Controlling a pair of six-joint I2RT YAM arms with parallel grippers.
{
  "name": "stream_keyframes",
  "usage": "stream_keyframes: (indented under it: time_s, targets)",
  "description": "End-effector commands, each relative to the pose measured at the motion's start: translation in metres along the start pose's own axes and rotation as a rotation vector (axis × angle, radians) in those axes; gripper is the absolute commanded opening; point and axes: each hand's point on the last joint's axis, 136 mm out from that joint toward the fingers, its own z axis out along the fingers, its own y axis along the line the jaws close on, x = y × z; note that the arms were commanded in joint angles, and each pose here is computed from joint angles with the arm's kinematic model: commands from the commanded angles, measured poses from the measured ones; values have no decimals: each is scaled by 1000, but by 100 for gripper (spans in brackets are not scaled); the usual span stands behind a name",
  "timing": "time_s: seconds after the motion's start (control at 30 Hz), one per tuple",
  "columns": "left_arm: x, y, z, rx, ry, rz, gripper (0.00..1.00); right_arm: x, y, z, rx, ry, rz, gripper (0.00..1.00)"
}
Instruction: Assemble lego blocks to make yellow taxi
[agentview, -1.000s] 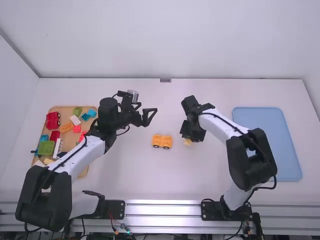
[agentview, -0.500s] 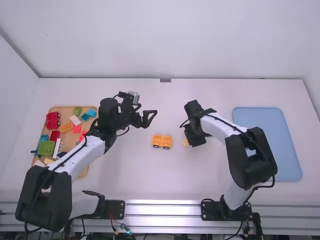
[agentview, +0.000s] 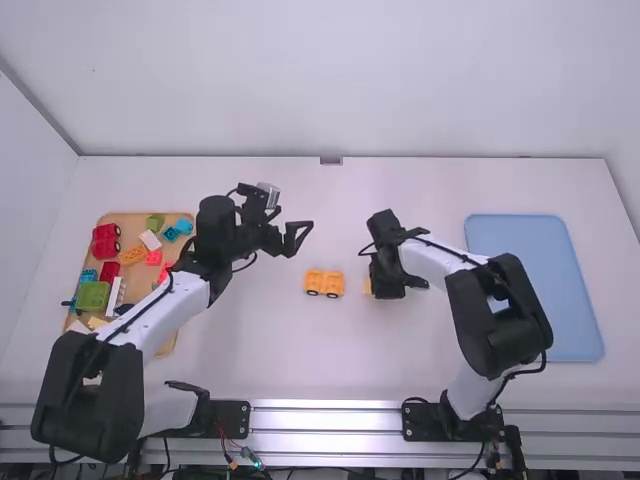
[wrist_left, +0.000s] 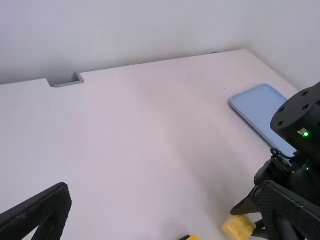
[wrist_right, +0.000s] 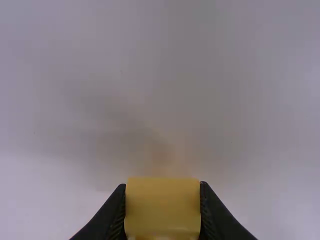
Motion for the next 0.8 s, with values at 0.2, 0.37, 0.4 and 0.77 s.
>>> stream_keyframes:
  time_s: [0.2,0.37,0.4,0.77]
  targets:
    - [1,4,-1,-11,2,9,99,-1,-1,12,16,4,36,18]
    - [1,5,-2,-14,1,7,99,2,-3,18,36,29,5,93]
    - [1,5,-2,-15,0,8,99,2,-2,17,35,30,-2,97]
    - [1,4,-1,-14,2,9,99,5,36,-51,-28,1,-216,99]
